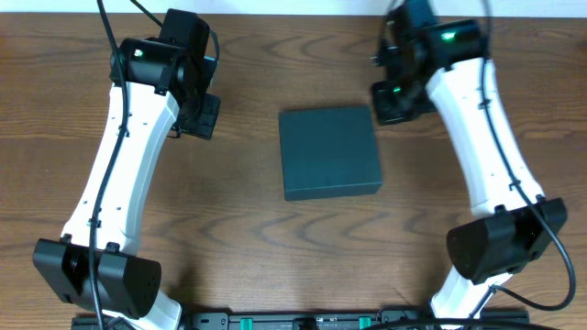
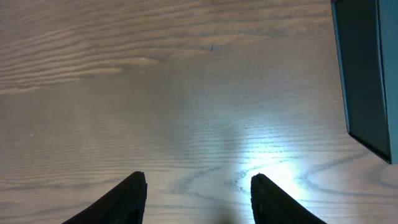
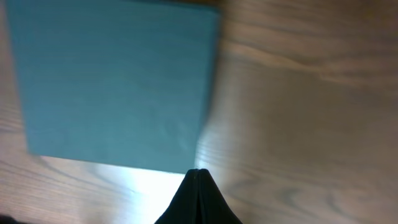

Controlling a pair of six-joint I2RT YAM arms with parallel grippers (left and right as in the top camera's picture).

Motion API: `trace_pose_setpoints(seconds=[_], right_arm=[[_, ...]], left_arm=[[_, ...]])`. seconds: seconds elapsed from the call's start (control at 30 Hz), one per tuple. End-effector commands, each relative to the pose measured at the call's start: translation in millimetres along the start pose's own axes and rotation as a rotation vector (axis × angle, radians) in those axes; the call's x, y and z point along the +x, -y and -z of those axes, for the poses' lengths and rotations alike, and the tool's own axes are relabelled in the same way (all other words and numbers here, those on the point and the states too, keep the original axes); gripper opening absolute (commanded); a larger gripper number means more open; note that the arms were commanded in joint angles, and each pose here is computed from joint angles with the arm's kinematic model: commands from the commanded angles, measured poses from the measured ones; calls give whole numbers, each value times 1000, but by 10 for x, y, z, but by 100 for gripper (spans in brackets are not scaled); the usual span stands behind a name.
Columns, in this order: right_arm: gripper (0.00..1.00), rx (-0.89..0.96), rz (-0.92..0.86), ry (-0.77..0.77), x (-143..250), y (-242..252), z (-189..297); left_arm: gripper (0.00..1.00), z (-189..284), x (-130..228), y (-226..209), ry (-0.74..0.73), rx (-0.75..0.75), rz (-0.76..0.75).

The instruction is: Pack container

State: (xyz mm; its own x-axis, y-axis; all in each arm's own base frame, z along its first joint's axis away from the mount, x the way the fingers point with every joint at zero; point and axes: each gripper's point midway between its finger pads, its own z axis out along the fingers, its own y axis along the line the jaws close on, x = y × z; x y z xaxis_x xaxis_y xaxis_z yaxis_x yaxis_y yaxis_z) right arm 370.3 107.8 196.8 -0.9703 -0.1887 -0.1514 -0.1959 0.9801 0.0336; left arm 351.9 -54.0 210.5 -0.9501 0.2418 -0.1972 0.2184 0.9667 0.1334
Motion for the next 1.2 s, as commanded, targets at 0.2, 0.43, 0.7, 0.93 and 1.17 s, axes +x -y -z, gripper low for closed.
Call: trace_pose_setpoints(seconds=[0.2,0.43,0.7,0.93,1.17], right_arm=[[1,-17,66,-85,293,-384,-640],[1,-13,115,-136,565,-546,-1120],[1,-4,91,-174,796,-508,-1450],[6,32,48,-72,472,-324,-1273],[99,87,-222,194,-361,806,-506]], left_arm=[[53,-22,-6,-52,2,-24,18],[53,-22,-8,-33,3,-13,18],[53,-21,-3,-33,1,-13,18],[62,-21,-33,-41,13,-14,22],[95,-43,-197,-375,88,-36,153]])
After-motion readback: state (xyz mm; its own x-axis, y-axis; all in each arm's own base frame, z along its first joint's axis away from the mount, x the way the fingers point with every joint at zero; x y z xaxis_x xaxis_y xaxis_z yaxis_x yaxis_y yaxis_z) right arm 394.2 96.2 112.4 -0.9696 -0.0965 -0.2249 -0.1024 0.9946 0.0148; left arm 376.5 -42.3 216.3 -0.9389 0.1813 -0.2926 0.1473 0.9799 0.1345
